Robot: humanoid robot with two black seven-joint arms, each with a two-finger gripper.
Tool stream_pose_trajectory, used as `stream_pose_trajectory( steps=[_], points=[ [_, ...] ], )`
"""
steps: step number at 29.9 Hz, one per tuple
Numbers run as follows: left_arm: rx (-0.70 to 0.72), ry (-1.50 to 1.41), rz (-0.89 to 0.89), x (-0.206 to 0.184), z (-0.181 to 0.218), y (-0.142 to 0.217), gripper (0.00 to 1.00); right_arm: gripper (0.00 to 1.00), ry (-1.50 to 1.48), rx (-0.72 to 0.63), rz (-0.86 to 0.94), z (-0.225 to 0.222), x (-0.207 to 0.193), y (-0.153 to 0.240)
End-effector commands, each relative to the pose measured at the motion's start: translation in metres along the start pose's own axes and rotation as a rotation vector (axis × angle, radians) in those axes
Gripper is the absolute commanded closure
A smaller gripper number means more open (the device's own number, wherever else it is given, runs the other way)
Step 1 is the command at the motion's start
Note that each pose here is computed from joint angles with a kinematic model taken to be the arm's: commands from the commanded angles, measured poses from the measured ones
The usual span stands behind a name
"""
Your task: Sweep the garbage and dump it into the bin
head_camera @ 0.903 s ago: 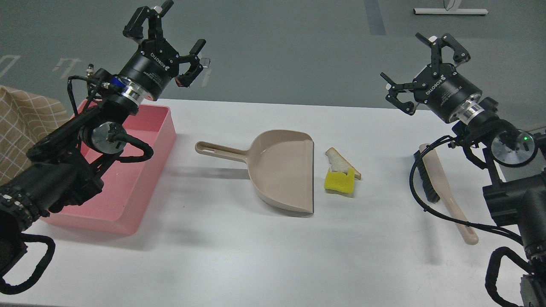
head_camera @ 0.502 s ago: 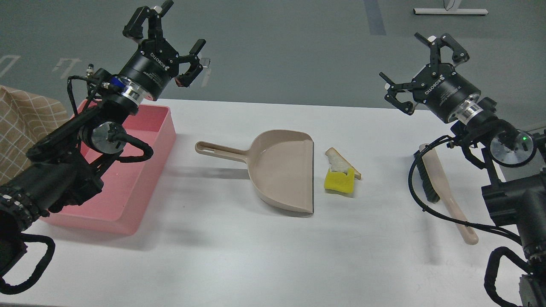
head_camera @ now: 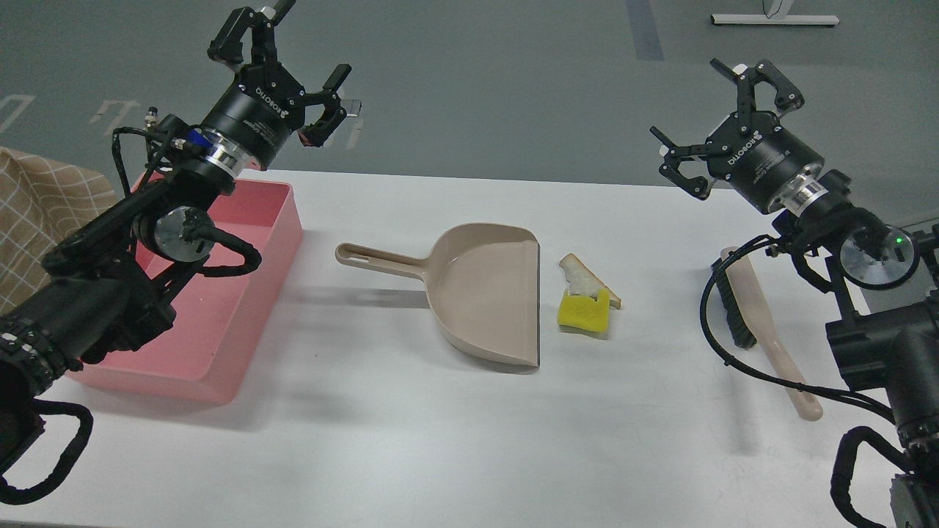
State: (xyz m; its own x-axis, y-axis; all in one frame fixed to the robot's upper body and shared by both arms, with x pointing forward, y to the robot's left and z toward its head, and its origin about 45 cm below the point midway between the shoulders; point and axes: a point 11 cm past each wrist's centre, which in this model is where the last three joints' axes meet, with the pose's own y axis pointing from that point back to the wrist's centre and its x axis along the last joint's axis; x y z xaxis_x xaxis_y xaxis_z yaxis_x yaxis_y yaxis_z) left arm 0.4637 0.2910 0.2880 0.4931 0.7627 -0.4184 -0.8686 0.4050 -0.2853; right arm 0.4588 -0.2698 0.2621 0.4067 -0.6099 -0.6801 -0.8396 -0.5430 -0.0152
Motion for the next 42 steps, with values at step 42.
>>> stream_pose_trajectory(
  steps=[42],
  points=[
    [0.005, -0.009, -0.009, -0.0022, -0.0037, 0.0003, 0.02, 0.00, -0.006, 0.000, -0.015, 0.0026, -0.0049, -0.0036]
  ],
)
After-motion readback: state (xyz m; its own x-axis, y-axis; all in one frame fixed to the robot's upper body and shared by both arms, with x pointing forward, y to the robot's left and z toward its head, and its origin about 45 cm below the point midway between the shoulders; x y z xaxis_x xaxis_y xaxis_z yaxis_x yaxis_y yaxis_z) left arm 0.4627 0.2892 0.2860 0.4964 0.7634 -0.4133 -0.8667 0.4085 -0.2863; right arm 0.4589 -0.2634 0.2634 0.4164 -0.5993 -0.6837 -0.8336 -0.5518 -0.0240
